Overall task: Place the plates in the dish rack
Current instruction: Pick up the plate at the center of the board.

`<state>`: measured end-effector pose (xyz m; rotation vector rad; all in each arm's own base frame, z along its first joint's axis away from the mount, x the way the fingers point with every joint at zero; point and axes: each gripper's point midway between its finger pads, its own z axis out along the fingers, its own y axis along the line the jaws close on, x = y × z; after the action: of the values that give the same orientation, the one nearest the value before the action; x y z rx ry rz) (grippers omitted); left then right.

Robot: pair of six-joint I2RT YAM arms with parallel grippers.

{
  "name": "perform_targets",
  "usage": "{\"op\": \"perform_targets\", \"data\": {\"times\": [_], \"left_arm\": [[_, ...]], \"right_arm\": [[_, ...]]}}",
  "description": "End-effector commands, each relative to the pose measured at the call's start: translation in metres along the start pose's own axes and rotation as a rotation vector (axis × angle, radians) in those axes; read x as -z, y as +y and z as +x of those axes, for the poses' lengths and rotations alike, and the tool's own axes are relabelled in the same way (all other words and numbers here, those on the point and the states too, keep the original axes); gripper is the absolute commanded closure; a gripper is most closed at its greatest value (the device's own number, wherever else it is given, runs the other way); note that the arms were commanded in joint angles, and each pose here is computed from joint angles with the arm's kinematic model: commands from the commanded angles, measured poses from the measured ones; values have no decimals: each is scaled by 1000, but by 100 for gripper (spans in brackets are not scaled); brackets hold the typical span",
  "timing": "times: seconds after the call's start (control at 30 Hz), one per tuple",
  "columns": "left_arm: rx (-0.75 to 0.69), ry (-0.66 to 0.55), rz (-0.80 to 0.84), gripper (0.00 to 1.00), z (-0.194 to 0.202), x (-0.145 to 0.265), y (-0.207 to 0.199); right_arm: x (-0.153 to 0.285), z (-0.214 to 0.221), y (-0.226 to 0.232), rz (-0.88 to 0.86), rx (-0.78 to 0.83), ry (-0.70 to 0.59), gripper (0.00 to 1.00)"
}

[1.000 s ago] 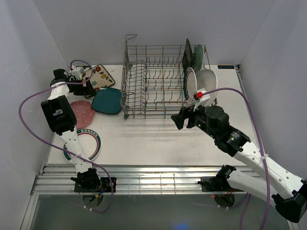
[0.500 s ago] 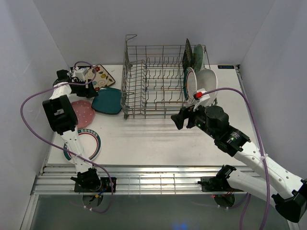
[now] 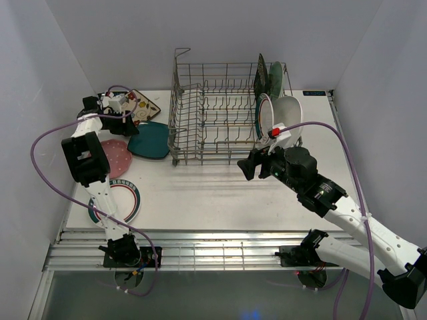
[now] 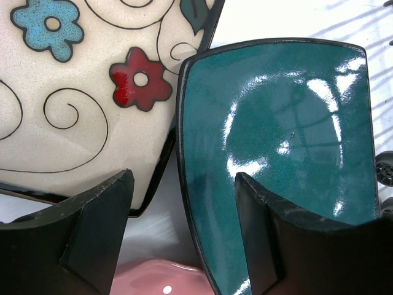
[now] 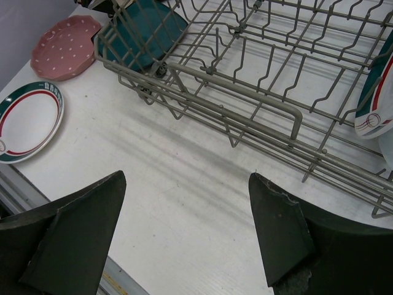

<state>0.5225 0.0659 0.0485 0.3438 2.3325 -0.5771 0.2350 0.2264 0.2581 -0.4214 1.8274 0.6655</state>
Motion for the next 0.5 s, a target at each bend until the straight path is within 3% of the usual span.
{"op": "perform_targets", "data": {"times": [0.0,0.47], "left_arm": [[-12,-7,10,24,-11,19,-17],[-8,-43,-31,24,-16,52,-19]], "right_arm": [[0,-10,5,-20,1,-45,13],[-1,-12,5,-18,6,-44,13]]}}
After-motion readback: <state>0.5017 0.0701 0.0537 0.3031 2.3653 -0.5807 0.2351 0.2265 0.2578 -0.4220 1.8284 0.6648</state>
